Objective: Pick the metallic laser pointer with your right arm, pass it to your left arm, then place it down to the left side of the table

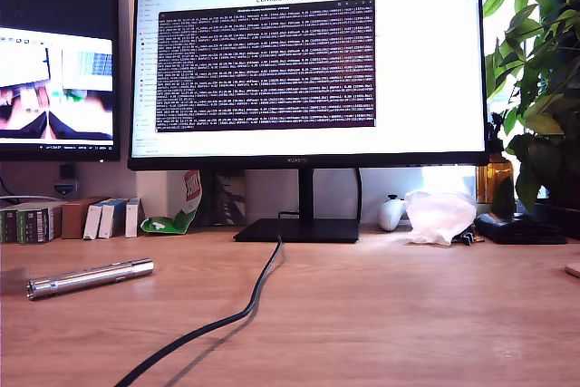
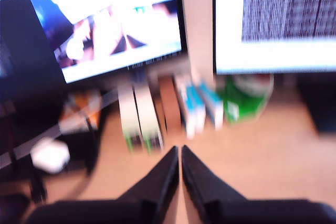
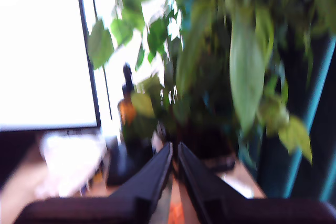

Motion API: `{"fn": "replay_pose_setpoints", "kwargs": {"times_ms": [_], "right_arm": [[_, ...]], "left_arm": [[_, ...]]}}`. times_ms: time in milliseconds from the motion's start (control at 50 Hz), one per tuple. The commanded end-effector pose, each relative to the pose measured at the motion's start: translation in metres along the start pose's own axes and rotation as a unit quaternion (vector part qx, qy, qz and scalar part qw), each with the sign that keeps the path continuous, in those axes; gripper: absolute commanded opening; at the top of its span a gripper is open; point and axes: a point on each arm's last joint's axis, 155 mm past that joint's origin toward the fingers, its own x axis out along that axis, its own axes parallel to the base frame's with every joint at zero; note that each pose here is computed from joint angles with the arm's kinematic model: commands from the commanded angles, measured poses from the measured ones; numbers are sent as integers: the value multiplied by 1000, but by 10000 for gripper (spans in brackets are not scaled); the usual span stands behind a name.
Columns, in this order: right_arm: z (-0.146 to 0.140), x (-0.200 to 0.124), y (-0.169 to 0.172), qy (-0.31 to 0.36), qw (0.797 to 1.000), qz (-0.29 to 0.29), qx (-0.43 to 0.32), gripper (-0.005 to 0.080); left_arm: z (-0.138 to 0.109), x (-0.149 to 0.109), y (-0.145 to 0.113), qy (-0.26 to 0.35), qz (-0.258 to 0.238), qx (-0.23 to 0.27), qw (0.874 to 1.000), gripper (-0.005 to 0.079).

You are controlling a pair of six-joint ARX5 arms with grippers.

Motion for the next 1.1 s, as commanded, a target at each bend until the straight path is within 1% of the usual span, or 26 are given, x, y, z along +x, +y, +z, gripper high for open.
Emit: {"fn": "replay_pose_setpoints", "kwargs": {"times_ms": [0,140,240,300,420,540,700,820,960,1080], "right_arm": [[-15,-1,-1,7,1000,-2,-1,-13],[-35,-7,-2,0,1000,-2,2,-13],[-43,-15,-4,-13,1000,-2,5,-13],[-44,-20,-4,-24,1000,2,8,-13],[-38,-31,3,-43,999,28,11,-13],[-33,-38,3,-61,997,33,17,-13],[-43,-42,4,-74,996,39,19,-13],[-44,-48,3,-93,994,41,33,-13],[-56,-45,9,-73,995,55,31,-13],[-77,-39,15,-50,996,68,32,-13]], "left_arm": [[-8,-3,1,-7,1,1,1000,-21],[-16,-12,0,-43,0,-8,999,-21],[-22,-21,-1,-58,-2,-11,998,-21],[-28,-25,0,-59,-2,-12,998,-21],[-41,-34,1,-67,2,-19,998,-21],[-56,-40,2,-78,4,-25,997,-21],[-72,-47,9,-107,23,-37,993,-21],[-83,-50,12,-122,31,-44,991,-21],[-88,-56,12,-116,32,-50,991,-21],[-98,-59,12,-104,31,-49,993,-21]]}}
